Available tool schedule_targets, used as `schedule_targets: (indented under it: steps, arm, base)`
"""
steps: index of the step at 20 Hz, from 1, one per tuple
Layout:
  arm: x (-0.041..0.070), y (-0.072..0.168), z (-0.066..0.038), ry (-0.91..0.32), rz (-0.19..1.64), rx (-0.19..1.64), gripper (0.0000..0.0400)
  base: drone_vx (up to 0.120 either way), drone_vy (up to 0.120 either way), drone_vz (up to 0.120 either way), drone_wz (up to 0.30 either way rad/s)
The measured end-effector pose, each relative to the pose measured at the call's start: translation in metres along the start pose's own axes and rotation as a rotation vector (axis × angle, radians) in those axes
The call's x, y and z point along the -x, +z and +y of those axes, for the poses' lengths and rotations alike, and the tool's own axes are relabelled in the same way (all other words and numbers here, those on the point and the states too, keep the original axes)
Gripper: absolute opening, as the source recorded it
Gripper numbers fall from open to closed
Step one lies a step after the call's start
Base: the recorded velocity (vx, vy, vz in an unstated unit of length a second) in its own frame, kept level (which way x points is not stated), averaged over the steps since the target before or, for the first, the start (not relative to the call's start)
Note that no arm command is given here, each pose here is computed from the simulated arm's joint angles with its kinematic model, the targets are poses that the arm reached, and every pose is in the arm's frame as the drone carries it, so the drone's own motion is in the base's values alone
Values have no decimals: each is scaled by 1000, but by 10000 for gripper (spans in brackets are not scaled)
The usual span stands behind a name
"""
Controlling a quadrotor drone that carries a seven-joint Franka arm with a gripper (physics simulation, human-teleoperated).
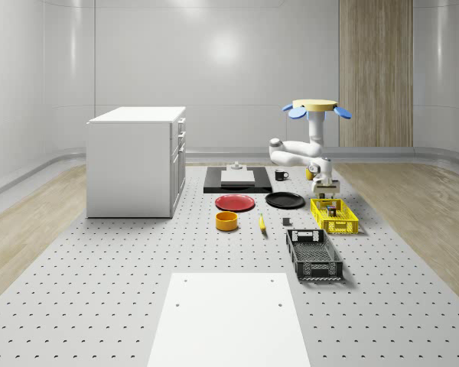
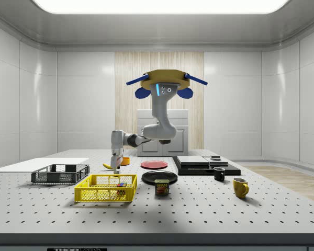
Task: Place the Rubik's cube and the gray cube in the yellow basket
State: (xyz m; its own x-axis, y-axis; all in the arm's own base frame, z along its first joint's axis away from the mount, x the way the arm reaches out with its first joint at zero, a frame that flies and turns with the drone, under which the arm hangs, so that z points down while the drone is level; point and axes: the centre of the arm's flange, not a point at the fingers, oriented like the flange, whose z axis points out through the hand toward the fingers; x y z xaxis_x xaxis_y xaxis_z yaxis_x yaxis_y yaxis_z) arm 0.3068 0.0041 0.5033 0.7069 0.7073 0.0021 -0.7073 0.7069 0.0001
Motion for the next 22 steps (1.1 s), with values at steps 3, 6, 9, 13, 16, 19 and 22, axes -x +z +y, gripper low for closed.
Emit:
schedule_targets:
  steps: [3,6,9,13,16,19,22]
  arm:
    - [0,0,0,0,0,0,400]
    - [0,0,0,0,0,0,400]
    - [0,-1,0,0,0,0,400]
    - [0,-1,0,0,0,0,400]
    - [0,-1,0,0,0,0,400]
    - [0,-1,0,0,0,0,400]
    - [0,-1,0,0,0,0,400]
  base:
    - [120,-120,27,0]
    - [120,-120,0,0]
    - [53,-120,0,0]
    - [50,-80,0,0]
    - [53,-80,0,0]
    - [0,-120,0,0]
    - [0,-120,0,0]
